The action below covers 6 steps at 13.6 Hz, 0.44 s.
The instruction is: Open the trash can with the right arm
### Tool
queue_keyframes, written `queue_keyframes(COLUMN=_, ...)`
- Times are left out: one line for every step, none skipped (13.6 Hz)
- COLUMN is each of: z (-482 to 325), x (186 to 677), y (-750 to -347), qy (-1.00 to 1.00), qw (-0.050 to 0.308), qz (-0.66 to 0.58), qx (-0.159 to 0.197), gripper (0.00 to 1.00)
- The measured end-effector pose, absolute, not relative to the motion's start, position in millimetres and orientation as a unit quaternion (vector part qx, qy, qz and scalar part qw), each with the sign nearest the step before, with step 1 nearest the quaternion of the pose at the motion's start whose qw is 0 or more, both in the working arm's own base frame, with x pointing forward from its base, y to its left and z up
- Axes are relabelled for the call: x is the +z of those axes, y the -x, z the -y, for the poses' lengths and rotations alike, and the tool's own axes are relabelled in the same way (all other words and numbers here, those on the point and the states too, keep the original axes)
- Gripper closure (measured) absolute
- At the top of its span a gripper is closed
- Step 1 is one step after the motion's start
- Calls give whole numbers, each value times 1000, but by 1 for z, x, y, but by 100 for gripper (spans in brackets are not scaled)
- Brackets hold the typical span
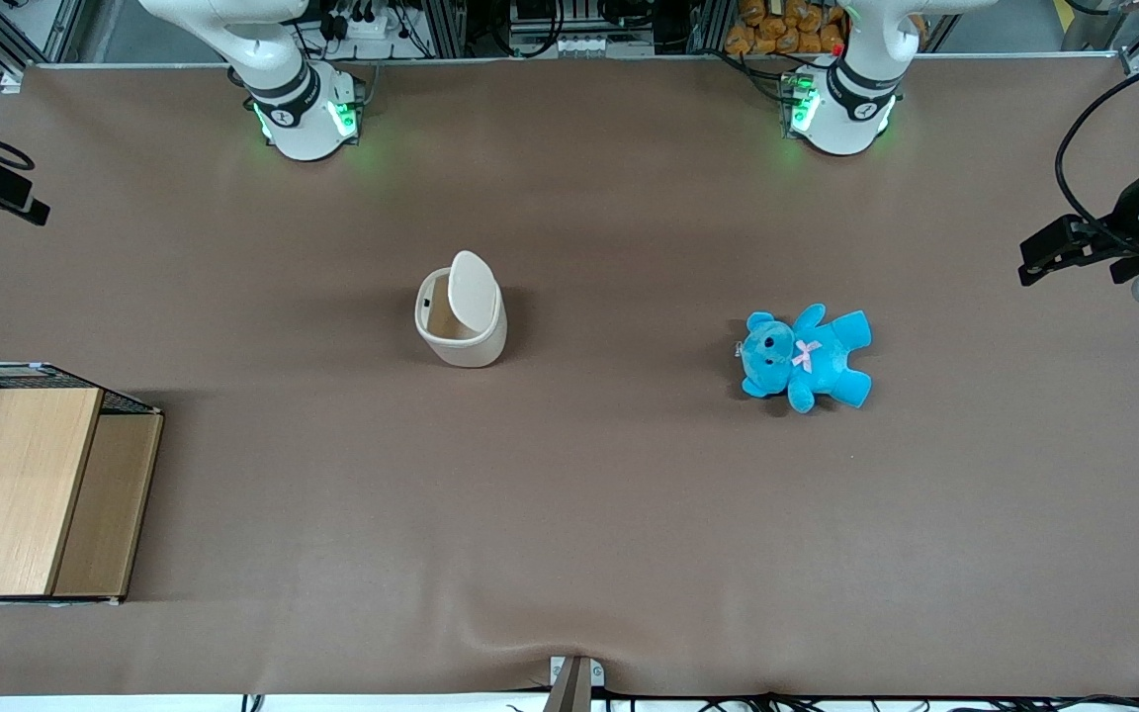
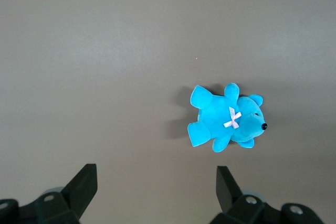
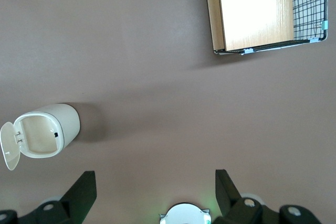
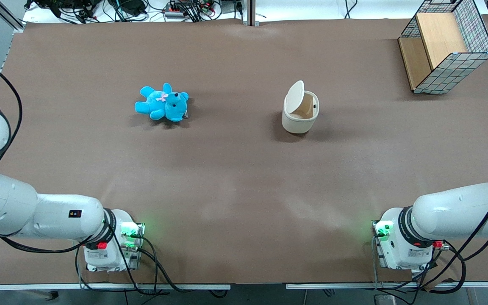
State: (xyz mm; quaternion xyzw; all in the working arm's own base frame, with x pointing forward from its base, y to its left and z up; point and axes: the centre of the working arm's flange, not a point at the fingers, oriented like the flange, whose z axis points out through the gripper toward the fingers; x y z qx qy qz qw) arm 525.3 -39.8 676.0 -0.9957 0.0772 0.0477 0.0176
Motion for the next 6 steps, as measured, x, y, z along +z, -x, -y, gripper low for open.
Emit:
queue_keyframes(z=40, x=676, y=-525, qy=996, qw=15, qz=-78, qx=47, gripper=0)
queue_keyframes(z=41, x=677, y=-525, qy=996, qw=12, qz=-78, qx=47, gripper=0)
queue_keyframes(z=41, x=677, y=-525, qy=996, qw=11, qz=-78, qx=46, gripper=0)
queue_keyframes(z=41, x=678, y=-525, qy=996, qw=11, qz=-78, qx=45, gripper=0)
queue_keyframes(z=41, x=678, y=-525, qy=996, qw=10, qz=-78, qx=45, gripper=0)
queue_keyframes(z=41, x=678, y=-525, qy=996, qw=10, qz=-78, qx=45, gripper=0)
